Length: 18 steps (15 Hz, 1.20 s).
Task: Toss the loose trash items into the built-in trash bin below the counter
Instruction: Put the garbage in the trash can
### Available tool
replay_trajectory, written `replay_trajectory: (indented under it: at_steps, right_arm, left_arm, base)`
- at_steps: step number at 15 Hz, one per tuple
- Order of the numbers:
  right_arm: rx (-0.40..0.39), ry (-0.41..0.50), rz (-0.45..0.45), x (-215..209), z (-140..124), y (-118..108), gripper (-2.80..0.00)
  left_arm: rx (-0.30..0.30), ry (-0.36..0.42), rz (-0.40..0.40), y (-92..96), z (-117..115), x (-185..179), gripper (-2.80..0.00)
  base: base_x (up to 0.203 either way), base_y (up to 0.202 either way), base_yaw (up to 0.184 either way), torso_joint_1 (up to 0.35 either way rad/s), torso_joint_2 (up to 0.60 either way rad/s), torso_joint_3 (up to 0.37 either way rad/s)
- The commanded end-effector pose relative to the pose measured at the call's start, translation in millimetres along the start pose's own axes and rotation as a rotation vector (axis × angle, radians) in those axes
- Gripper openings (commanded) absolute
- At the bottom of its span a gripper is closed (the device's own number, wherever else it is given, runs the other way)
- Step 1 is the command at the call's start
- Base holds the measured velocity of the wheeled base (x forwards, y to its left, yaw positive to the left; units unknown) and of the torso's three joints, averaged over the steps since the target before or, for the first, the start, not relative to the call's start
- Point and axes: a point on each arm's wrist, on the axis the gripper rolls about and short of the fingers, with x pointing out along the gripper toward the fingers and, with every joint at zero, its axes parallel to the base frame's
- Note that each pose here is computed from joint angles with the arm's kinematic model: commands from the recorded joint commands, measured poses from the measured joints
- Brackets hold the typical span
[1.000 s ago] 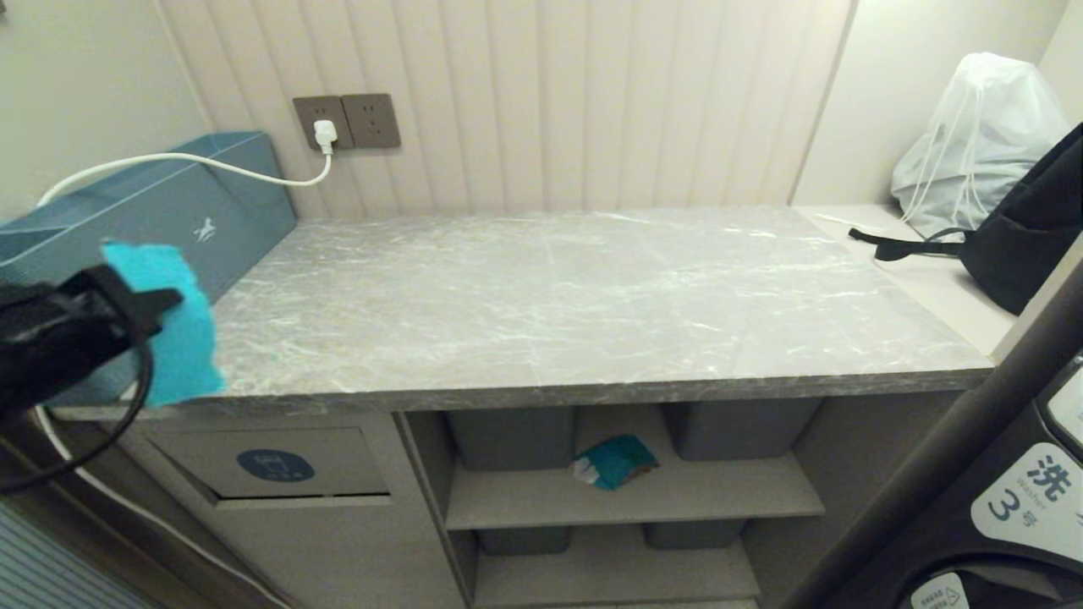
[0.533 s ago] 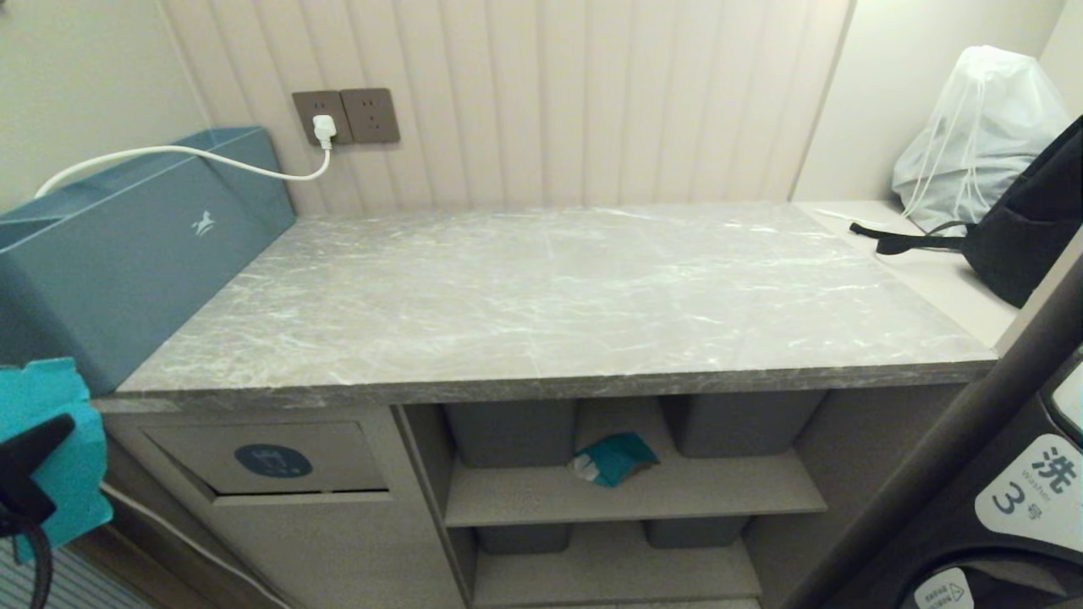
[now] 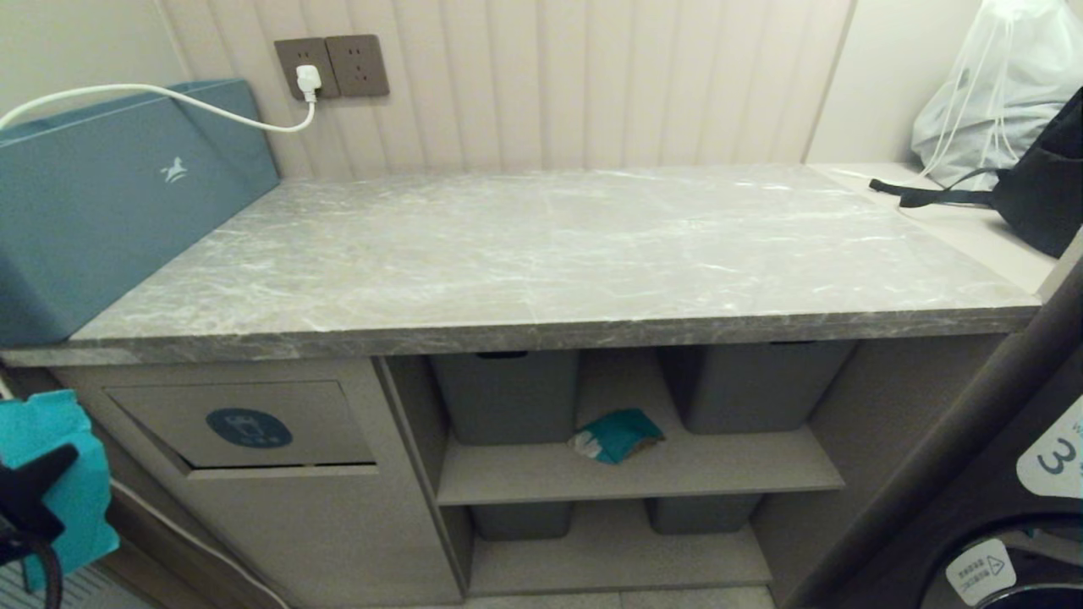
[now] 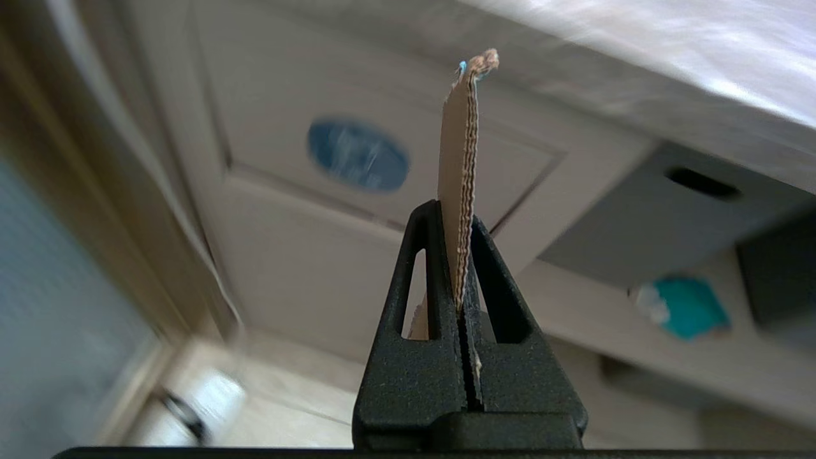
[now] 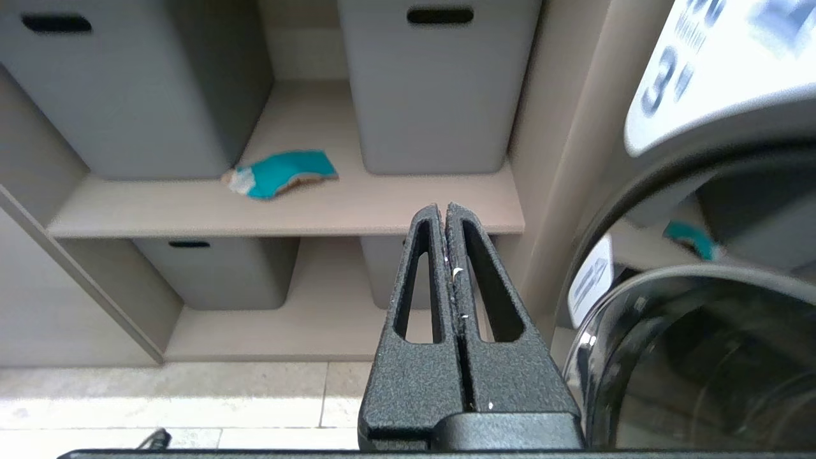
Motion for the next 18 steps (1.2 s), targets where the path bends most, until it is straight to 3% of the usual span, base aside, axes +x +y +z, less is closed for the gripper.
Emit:
replay_trajectory:
  at_steps: [1,2,3,8,11,13,16,18]
  right_arm:
    - [0.000,-0.001,0.001,0,0,0,-2.80]
    - [0.000,0.000,0.001,0,0,0,-2.80]
    - [0.000,-0.001,0.001,0,0,0,-2.80]
    - [-0.002,0.000,0.000,0,0,0,-2.80]
    - [0.000,-0.001,0.000,0,0,0,-2.80]
    - [0.002,-0.001,0.000,0,0,0,-2.80]
    - [0.002,-0.001,0.000,0,0,0,-2.80]
    - [0.002,-0.001,0.000,0,0,0,-2.80]
  left_arm:
    - [-0.070,0.025,0.036,1.2,-3,6,-2.80]
    - [-0.095,0.033,0.050,1.7,-5,8,-2.80]
    - [-0.162,0.048,0.069,2.5,-7,11,-2.80]
    - [-0.557,0.136,0.201,5.8,-20,43,-2.80]
    - [-0.817,0.146,0.282,9.5,-17,73,-2.80]
    - [-0.927,0.148,0.336,16.5,-15,96,-2.80]
    - [-1.041,0.140,0.417,35.1,-12,137,-2.80]
    - [-1.122,0.098,0.411,40.0,0,162,-2.80]
  base:
    - [0.000,0.000,0.000,-0.203,0.49,0.278]
    - [0.000,0.000,0.000,-0.190,0.48,0.281]
    - [0.000,0.000,0.000,-0.199,0.48,0.289]
    - [0.000,0.000,0.000,-0.180,0.47,0.294]
    - [0.000,0.000,0.000,-0.154,0.46,0.299]
    - [0.000,0.000,0.000,-0.129,0.45,0.321]
    - [0.000,0.000,0.000,-0.065,0.25,0.182]
    - [0.000,0.000,0.000,-0.017,0.06,0.044]
